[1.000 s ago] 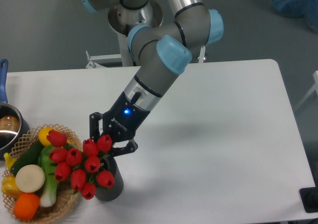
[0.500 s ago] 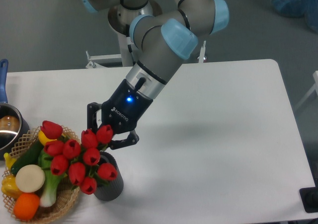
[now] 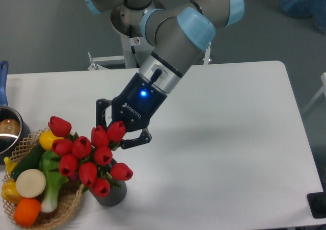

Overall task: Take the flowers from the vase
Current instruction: 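Lift the tulip bunch up out of the grey vase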

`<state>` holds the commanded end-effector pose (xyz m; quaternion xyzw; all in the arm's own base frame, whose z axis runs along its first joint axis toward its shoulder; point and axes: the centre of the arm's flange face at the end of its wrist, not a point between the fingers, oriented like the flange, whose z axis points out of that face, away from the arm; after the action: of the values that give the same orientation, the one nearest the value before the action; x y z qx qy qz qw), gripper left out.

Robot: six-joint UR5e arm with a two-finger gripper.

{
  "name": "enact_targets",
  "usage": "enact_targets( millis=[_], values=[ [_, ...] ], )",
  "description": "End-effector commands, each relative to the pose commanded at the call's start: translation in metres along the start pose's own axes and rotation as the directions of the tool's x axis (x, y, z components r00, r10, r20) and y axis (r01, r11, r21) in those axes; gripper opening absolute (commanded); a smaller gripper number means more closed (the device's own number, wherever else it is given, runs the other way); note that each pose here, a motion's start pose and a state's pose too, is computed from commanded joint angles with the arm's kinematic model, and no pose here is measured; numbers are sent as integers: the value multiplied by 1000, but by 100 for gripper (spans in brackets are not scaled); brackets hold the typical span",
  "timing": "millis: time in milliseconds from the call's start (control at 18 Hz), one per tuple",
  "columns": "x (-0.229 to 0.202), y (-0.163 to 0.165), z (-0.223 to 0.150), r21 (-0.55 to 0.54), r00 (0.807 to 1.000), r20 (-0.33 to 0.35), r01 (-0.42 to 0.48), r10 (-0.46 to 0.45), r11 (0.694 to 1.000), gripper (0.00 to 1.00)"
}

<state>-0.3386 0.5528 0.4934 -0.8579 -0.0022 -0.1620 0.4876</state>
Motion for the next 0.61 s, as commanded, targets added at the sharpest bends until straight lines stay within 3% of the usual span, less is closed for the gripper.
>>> enact_targets(
  millis=[389, 611],
  values=[
    [-13, -16, -39, 71, 999, 5, 53, -53, 996, 0],
    [-23, -17, -61, 85, 997, 47, 50, -54, 995, 0]
  ],
)
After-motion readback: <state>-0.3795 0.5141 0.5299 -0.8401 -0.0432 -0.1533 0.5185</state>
